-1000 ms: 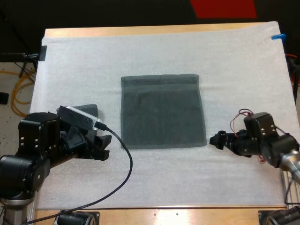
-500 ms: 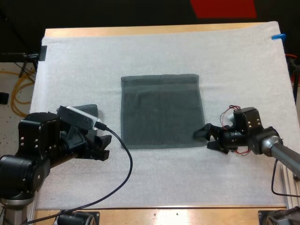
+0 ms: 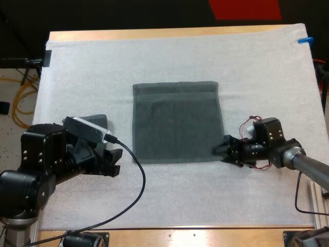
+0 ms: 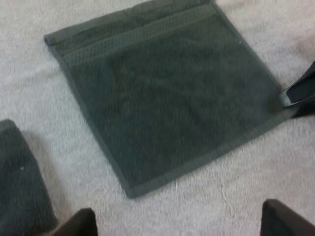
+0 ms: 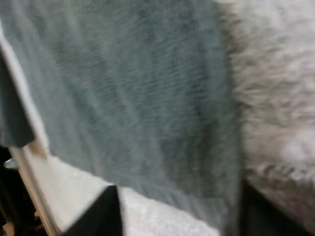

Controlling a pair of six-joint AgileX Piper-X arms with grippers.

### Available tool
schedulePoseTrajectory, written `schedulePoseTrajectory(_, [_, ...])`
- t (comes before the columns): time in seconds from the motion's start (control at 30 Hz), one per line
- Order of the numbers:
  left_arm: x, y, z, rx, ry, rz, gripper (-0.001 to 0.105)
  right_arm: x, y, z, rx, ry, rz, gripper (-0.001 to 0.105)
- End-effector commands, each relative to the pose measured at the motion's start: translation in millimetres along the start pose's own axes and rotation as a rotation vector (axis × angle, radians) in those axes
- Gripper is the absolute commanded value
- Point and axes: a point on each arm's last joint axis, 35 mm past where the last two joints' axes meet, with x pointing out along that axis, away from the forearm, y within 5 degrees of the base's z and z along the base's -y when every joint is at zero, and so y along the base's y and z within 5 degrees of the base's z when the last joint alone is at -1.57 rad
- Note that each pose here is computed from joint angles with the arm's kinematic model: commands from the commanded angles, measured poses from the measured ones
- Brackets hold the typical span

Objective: Pick towel from pile fold and stack

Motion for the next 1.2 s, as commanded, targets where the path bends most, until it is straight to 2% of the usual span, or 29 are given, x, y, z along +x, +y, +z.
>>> schedulePoseTrajectory(0.0, [6, 2, -3, -0.039, 0.005, 0.008, 0.065, 1, -3, -1, 0.011, -0.009, -0.039, 0.009])
schedulePoseTrajectory(0.07, [19, 7, -5, -0.091, 0.0, 0.01, 0.065, 0, -4, -1, 0.007, -0.022, -0.067, 0.001])
schedulePoseTrajectory(0.27, [80, 31, -18, -0.27, -0.025, 0.013, 0.065, 0, -4, -1, -0.014, -0.023, -0.074, 0.001])
schedulePoseTrajectory(0.37, [112, 50, -28, -0.347, 0.044, 0.034, 0.065, 0, -4, -1, -0.017, -0.023, -0.073, 0.001])
schedulePoseTrajectory(0.43, [131, 64, -34, -0.407, 0.103, 0.014, 0.065, 0, -4, -1, -0.021, -0.019, -0.066, 0.001])
schedulePoseTrajectory(0.5, [151, 81, -37, -0.485, 0.159, -0.045, 0.065, 0, -4, -1, -0.03, -0.016, -0.061, 0.001])
schedulePoseTrajectory(0.57, [165, 93, -36, -0.53, 0.183, -0.104, 0.065, 0, -4, -1, -0.035, -0.016, -0.061, 0.001])
schedulePoseTrajectory(0.7, [197, 112, -40, -0.582, 0.268, -0.16, 0.065, 0, -4, -1, -0.035, -0.016, -0.061, 0.001])
schedulePoseTrajectory(0.8, [222, 116, -50, -0.578, 0.369, -0.206, 0.065, 0, -4, -1, -0.035, -0.016, -0.061, 0.001])
schedulePoseTrajectory(0.93, [248, 118, -61, -0.579, 0.455, -0.231, 0.065, 0, -4, -1, -0.035, -0.015, -0.061, 0.001])
schedulePoseTrajectory(1.0, [258, 116, -65, -0.596, 0.49, -0.296, 0.065, 0, -4, -1, -0.035, -0.012, -0.054, 0.001])
schedulePoseTrajectory(1.17, [271, 112, -69, -0.59, 0.527, -0.334, 0.065, 1, -3, -2, -0.035, -0.008, -0.046, 0.001])
